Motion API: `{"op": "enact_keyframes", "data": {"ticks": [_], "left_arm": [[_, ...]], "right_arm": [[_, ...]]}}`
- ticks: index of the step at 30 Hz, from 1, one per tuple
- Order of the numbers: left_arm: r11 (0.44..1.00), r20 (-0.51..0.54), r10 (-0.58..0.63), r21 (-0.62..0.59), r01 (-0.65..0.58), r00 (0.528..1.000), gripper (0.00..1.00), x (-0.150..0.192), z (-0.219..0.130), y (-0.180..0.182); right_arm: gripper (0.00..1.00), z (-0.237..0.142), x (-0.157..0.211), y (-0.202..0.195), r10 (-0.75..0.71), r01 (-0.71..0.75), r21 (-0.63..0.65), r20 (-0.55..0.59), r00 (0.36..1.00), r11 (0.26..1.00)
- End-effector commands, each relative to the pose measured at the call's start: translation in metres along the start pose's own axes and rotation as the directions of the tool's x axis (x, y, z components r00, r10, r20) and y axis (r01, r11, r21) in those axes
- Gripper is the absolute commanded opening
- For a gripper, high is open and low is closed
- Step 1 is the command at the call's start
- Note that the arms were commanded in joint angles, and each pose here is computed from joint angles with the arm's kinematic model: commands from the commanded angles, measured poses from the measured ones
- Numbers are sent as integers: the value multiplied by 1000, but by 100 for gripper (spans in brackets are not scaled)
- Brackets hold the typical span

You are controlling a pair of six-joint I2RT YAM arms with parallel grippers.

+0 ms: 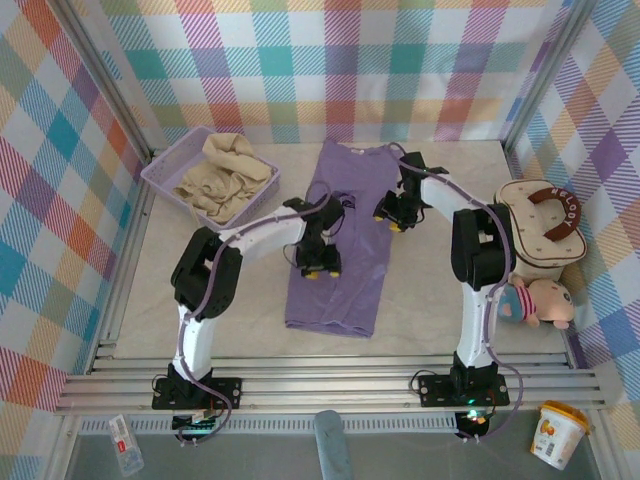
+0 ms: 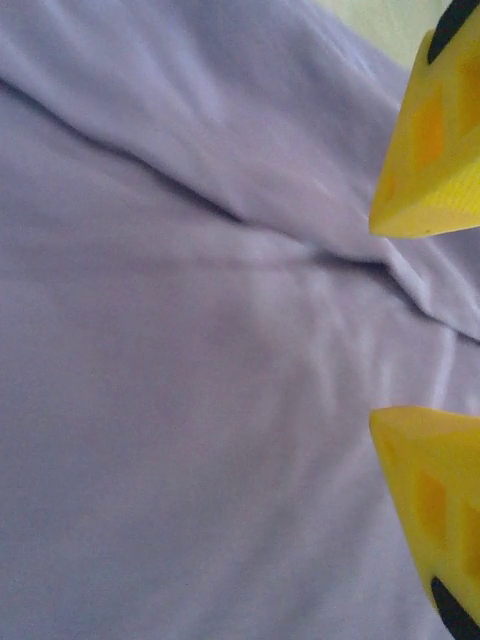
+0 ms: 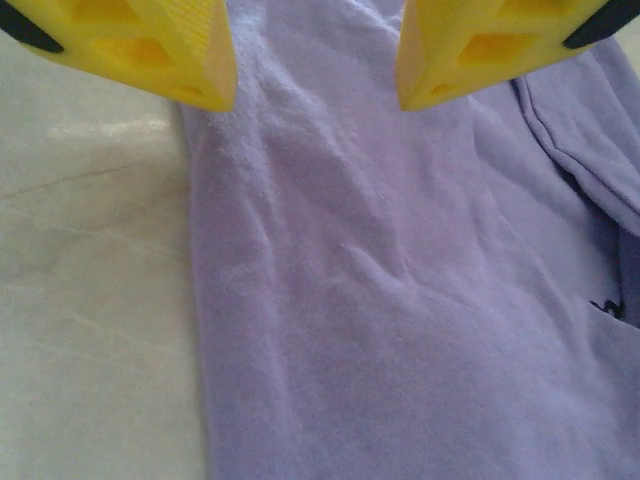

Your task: Fold and stack the mixed laundry pile

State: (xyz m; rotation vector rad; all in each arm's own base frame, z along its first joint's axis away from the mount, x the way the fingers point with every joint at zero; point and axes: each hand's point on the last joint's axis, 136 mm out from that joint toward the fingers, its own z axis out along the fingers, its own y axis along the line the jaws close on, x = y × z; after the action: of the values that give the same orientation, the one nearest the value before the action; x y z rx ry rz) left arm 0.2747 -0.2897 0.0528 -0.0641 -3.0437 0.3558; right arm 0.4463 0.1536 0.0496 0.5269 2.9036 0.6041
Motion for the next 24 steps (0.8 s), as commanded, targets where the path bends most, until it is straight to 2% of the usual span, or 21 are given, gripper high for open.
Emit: {"op": "enact_keyframes", "data": {"ticks": [1, 6, 10, 16, 24], "left_arm": [[999, -10, 20, 41, -20, 1000, 46, 33, -14, -6], [998, -49, 51, 39, -49, 998, 42, 64, 5, -9], [994, -43, 72, 81, -69, 996, 40, 68, 15, -22], [995, -71, 90, 43, -88, 993, 38, 73, 35, -15], [994, -73, 107, 29, -105, 992, 24, 73, 40, -12]], "right_arm": [[47, -3, 3, 0, -9, 9, 7, -5, 1000, 1000], [47, -5, 17, -10, -14, 14, 19, -16, 1000, 1000], [47, -11, 26, -15, -20, 21, 27, -15, 1000, 999], [47, -21, 34, -22, -40, 40, 49, -7, 999, 998], [47, -29, 36, -26, -59, 59, 69, 5, 998, 996]]}}
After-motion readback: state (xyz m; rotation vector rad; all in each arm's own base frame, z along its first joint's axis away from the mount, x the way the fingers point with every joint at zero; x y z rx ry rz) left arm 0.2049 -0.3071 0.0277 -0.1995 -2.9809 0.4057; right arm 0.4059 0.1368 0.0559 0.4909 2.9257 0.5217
